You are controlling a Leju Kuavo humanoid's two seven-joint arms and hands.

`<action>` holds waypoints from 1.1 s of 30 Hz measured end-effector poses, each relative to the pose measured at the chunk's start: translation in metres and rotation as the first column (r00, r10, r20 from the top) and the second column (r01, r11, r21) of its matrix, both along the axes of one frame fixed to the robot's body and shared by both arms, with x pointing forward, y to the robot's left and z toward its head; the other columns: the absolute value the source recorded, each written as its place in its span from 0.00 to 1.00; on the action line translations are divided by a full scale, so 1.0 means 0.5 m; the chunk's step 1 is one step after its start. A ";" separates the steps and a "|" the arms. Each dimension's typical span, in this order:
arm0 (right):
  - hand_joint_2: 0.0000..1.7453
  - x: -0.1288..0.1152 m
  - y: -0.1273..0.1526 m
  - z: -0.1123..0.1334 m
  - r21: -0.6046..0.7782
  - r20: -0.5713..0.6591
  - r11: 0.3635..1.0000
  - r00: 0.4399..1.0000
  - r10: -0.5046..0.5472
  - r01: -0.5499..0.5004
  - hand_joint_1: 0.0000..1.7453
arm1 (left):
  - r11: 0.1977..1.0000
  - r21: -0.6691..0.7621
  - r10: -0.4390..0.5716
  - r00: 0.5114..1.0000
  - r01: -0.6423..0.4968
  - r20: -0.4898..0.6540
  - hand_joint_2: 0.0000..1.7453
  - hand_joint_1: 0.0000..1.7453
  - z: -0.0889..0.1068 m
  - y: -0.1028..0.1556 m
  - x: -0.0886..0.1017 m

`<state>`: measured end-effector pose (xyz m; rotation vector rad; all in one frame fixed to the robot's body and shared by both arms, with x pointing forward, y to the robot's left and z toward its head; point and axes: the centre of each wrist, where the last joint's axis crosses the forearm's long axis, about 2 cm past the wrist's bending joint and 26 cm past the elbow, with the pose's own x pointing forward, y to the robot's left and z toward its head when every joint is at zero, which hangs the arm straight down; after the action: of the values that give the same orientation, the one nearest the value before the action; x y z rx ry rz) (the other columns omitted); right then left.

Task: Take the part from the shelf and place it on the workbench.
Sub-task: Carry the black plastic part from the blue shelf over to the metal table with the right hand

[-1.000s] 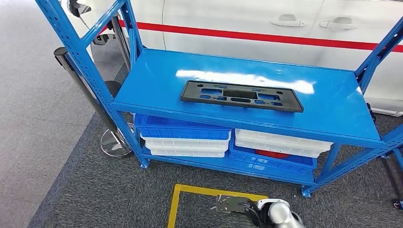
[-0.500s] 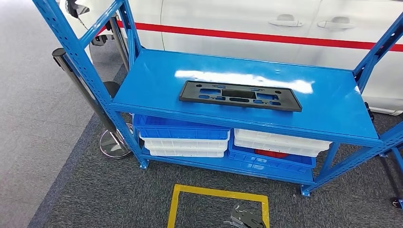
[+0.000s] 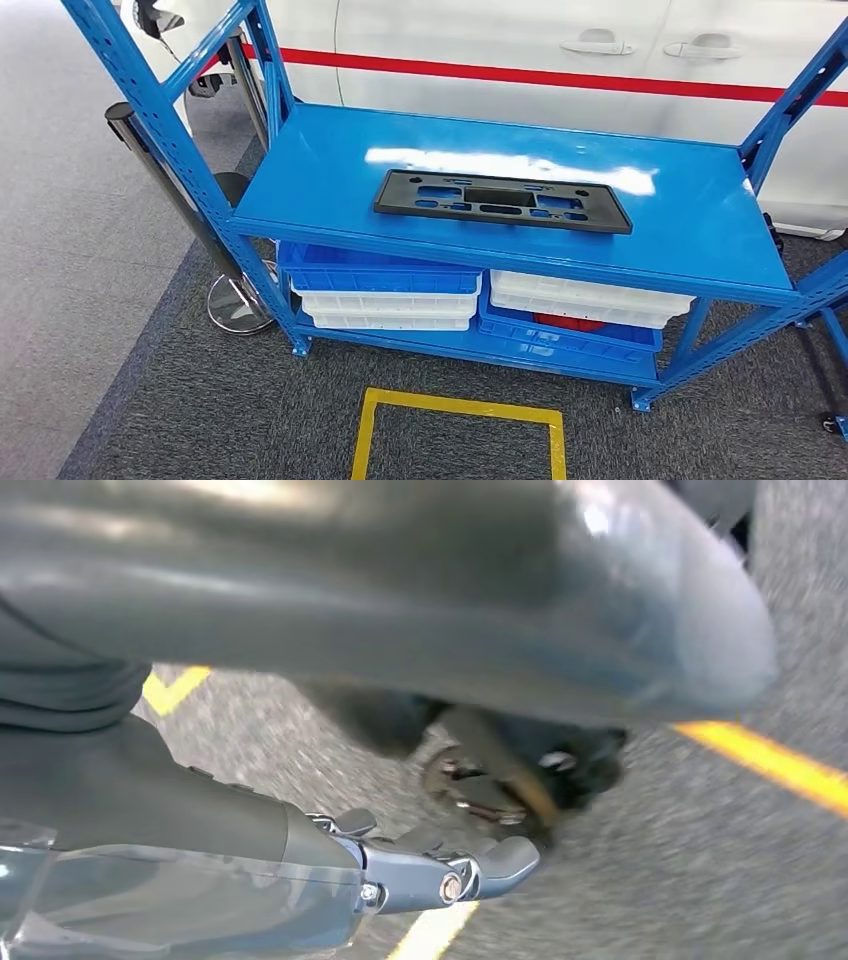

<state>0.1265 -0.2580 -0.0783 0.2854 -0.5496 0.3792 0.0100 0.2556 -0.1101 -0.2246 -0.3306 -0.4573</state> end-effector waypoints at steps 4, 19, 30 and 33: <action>0.00 -0.060 -0.018 -0.023 -0.054 -0.067 0.993 0.992 -0.109 0.105 0.00 | 0.991 0.047 0.125 0.992 -0.124 -0.020 0.00 0.00 -0.001 0.016 -0.005; 1.00 -0.211 -0.058 -0.060 -0.258 -0.205 0.905 0.896 -0.394 0.339 0.00 | 0.891 0.177 0.436 0.897 -0.419 -0.070 1.00 0.00 -0.003 0.057 -0.023; 1.00 -0.225 -0.061 -0.062 -0.268 -0.224 0.899 0.885 -0.408 0.347 0.00 | 0.882 0.178 0.453 0.889 -0.436 -0.068 1.00 0.00 -0.003 0.061 -0.023; 1.00 -0.226 -0.061 -0.062 -0.268 -0.225 0.899 0.885 -0.408 0.347 0.00 | 0.880 0.179 0.457 0.887 -0.440 -0.068 1.00 0.00 -0.003 0.062 -0.023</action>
<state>0.0135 -0.2882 -0.1094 0.0081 -0.2728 0.0127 -0.0018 0.2864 -0.1115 -0.0117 -0.2281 -0.0078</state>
